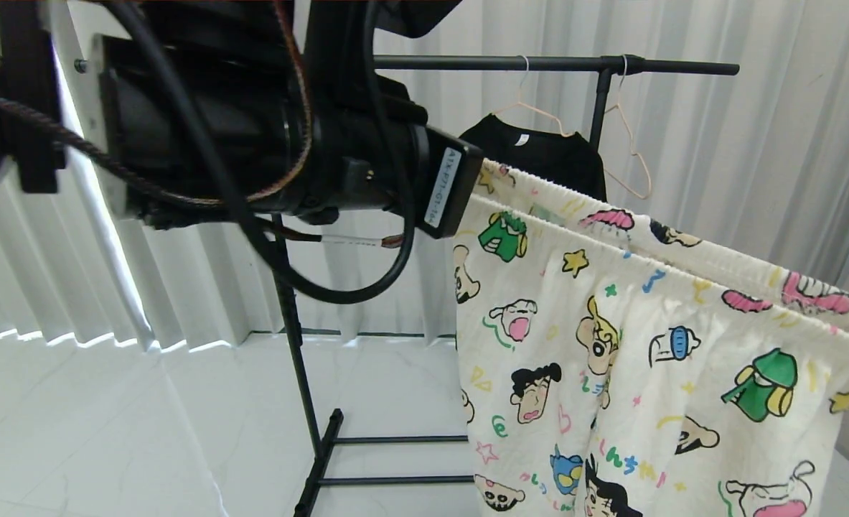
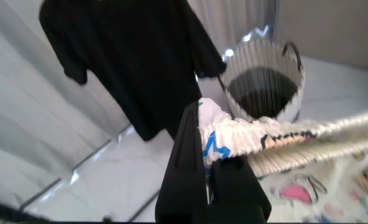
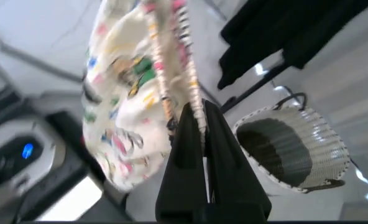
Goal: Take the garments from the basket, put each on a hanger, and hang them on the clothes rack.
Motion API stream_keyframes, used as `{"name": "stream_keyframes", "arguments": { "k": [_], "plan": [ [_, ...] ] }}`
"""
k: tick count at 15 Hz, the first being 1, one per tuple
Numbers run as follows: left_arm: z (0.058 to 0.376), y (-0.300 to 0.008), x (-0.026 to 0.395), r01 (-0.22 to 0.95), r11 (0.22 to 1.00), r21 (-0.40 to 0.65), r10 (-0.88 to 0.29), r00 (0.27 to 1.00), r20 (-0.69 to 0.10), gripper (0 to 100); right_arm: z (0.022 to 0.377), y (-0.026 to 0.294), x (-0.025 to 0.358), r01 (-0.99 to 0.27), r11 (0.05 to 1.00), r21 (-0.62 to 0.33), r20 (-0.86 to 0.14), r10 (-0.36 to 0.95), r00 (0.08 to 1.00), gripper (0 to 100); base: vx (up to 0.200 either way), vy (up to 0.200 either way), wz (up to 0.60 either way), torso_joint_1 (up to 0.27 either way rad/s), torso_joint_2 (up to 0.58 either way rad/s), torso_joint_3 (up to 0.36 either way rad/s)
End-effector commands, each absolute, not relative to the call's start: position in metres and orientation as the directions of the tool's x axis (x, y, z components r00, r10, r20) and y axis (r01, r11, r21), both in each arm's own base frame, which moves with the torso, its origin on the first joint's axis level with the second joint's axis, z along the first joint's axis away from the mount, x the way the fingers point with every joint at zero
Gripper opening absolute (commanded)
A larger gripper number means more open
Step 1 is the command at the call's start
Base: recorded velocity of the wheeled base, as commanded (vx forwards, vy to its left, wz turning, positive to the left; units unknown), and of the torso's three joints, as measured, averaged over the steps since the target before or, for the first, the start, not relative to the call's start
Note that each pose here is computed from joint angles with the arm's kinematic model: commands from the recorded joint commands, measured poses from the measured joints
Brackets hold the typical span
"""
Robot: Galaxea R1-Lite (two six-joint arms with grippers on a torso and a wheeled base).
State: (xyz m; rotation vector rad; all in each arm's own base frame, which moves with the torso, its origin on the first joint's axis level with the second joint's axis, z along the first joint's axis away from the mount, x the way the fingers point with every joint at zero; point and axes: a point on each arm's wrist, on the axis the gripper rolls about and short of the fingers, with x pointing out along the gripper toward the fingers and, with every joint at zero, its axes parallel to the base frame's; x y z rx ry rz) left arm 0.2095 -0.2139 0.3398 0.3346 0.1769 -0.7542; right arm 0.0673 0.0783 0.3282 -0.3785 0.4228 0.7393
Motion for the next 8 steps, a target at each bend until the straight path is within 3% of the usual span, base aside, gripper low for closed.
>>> {"name": "stream_keyframes", "arguments": {
  "k": [1, 2, 4, 8],
  "plan": [
    [0.345, -0.178, 0.173, 0.715, 0.662, 0.226, -0.646, 0.697, -0.312, 0, 0.333, 0.093, 0.091, -0.664, 0.726, -0.176, -0.486, 0.523, 0.700, 0, 0.000, 0.000, 0.00, 0.000, 0.00, 0.000],
    [0.339, -0.151, 0.141, 0.766, 0.609, 0.206, -0.681, 0.639, -0.358, 0, 0.347, 0.104, 0.108, -0.668, 0.729, -0.153, -0.462, 0.545, 0.700, 0, 0.000, 0.000, 0.00, 0.000, 0.00, 0.000],
    [0.333, -0.130, 0.107, 0.819, 0.543, 0.185, -0.721, 0.568, -0.397, 0, 0.364, 0.123, 0.129, -0.674, 0.725, -0.142, -0.434, 0.566, 0.701, 0, 0.000, 0.000, 0.00, 0.000, 0.00, 0.000],
    [0.319, -0.137, 0.068, 0.921, 0.370, 0.124, -0.809, 0.385, -0.444, 0, 0.377, 0.159, 0.159, -0.693, 0.703, -0.159, -0.411, 0.591, 0.694, 0, 0.000, 0.000, 0.00, 0.000, 0.00, 0.000]
  ]
}}
